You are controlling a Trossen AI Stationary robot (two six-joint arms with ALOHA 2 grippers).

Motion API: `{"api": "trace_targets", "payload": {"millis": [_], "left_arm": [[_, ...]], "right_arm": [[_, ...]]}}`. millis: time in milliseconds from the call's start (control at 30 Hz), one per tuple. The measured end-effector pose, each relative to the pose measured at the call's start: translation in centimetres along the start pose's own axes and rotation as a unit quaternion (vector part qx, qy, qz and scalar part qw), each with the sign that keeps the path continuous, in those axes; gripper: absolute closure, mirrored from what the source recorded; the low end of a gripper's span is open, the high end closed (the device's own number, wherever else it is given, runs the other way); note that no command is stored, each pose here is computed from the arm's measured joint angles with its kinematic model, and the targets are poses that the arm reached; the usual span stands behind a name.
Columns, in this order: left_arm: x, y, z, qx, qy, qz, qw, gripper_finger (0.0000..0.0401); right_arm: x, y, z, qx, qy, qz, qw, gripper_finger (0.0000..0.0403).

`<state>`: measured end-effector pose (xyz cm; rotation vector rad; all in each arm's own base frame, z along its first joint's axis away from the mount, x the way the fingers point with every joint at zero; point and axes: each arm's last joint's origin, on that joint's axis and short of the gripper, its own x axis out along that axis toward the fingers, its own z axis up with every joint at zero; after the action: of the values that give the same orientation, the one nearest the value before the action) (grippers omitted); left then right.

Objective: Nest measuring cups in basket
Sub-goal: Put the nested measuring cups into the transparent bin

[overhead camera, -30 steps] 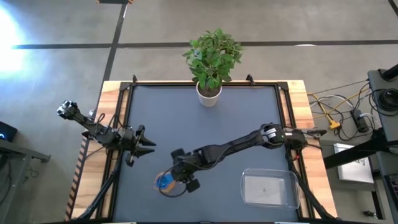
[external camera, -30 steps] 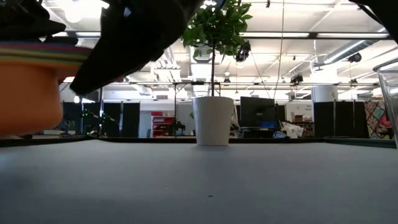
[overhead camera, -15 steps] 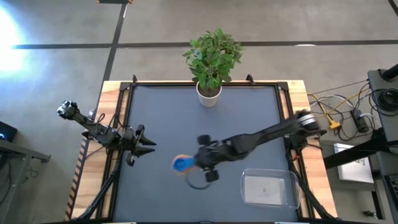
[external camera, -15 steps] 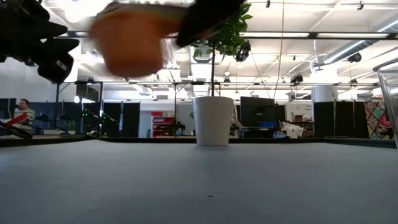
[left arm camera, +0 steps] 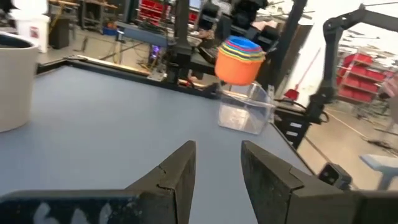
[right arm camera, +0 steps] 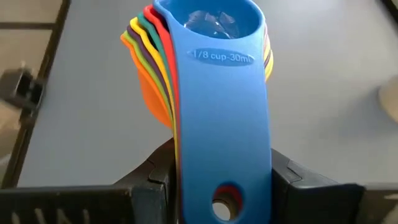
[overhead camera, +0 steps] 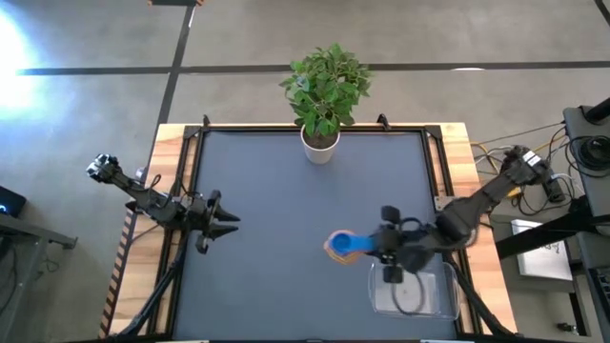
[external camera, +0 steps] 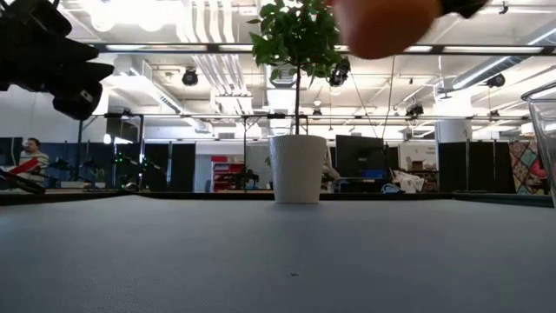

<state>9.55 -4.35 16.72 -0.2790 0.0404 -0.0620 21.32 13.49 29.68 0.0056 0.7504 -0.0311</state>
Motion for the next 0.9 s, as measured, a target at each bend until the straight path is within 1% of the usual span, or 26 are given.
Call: {"api": "trace_targets", "payload": {"millis": [133, 233, 333, 467, 567, 667, 767, 900], "left_arm": [[0.0, 0.1, 0.0, 0.001, -0.002, 0.012, 1.000, 0.0290], [0.0, 0.1, 0.0, -0.002, -0.002, 0.012, 1.000, 0.0290], [0.0, 0.1, 0.0, -0.009, -0.002, 0.012, 1.000, 0.0290], [0.0, 0.1, 0.0, -0.017, -0.002, 0.013, 1.000, 0.0290], [0.0, 0.1, 0.0, -0.022, -0.003, 0.013, 1.000, 0.0290], [0.0, 0.1, 0.0, -0.023, -0.003, 0.014, 1.000, 0.0290], [0.0, 0.2, 0.0, -0.024, -0.007, 0.027, 0.999, 0.0290], [0.0, 0.2, 0.0, -0.023, -0.009, 0.034, 0.999, 0.0290]], "right_arm": [[-1.2, 0.5, -2.7, 0.003, 0.033, 0.001, 0.999, 0.0277], [-2.2, 0.9, -4.1, 0.003, 0.054, 0.012, 0.998, 0.0277], [-3.6, 1.2, -4.8, 0.006, 0.072, 0.023, 0.997, 0.0277], [-5.9, 1.4, -5.1, 0.022, 0.094, 0.026, 0.995, 0.0277], [-7.0, 1.7, -5.5, 0.034, 0.129, 0.027, 0.991, 0.0277], [-7.4, 2.2, -5.9, 0.047, 0.164, 0.031, 0.985, 0.0277], [-7.5, 2.9, -6.4, 0.059, 0.185, 0.039, 0.980, 0.0277], [-6.9, 3.9, -7.5, 0.077, 0.217, 0.049, 0.972, 0.0277]]}}
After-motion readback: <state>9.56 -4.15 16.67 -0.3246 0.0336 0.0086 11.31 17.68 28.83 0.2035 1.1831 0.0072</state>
